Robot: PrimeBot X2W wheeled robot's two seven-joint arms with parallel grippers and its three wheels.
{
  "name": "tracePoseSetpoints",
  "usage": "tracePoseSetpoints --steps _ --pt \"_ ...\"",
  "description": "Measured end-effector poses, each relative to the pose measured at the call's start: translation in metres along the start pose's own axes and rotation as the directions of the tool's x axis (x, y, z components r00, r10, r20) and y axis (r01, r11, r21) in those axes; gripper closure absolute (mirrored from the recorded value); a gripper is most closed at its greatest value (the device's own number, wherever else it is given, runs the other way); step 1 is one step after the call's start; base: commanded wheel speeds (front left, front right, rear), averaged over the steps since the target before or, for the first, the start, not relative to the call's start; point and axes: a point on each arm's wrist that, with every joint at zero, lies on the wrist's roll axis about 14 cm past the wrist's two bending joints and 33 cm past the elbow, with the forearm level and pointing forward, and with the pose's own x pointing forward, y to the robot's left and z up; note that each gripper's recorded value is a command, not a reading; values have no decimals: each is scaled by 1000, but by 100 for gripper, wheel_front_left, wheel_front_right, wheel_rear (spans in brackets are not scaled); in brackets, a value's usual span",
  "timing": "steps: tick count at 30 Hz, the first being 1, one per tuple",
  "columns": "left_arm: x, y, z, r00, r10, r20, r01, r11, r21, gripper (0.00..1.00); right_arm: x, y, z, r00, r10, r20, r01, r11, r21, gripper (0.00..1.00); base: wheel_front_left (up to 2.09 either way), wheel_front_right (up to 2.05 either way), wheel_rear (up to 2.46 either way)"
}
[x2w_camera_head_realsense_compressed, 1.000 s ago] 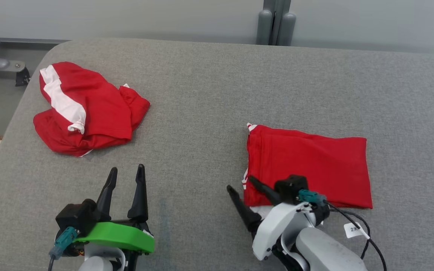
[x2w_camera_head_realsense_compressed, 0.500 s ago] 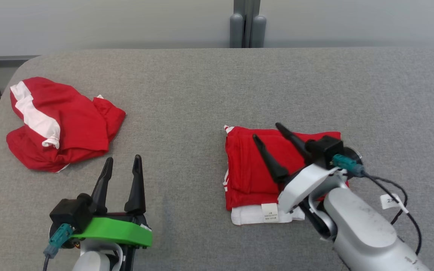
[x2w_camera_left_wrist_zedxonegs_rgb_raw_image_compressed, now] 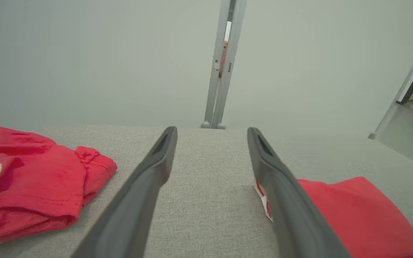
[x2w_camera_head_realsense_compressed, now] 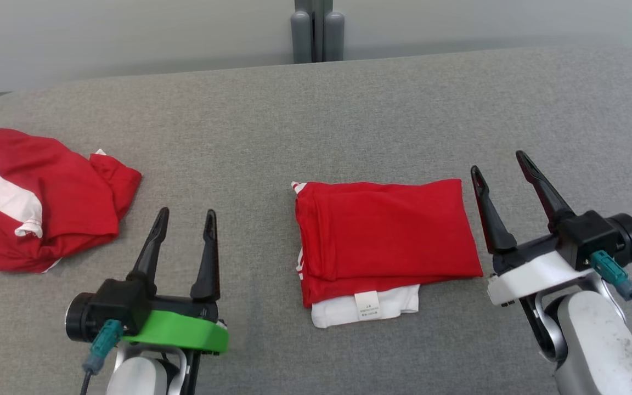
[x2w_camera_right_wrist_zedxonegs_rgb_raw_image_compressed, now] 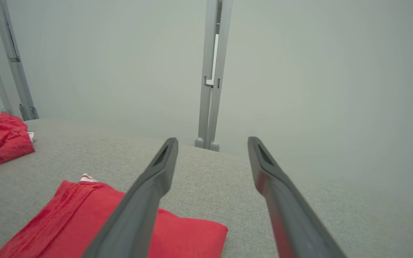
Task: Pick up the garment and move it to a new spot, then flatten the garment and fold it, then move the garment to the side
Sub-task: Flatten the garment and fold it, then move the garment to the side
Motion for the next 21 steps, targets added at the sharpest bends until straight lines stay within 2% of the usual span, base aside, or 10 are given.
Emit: tracePoseSetpoints --steps 1,8,15,21 --pt "1 -3 -2 1000 -11 -6 12 1000 28 0 -3 -2 -1 1000 -14 -4 14 1000 1 0 0 0 0" --pt "4 -10 -8 1000 -21 -19 21 1000 16 0 -19 -9 -9 997 -77 -28 78 997 16 0 0 0 0" --pt "6 -9 -12 999 -16 -29 17 1000 13 0 -21 -12 -13 995 -93 -37 94 995 23 0 0 0 0" --pt "7 -11 -28 997 -28 -72 29 1000 9 0 -20 -17 -39 987 -114 -112 119 992 32 0 0 0 0"
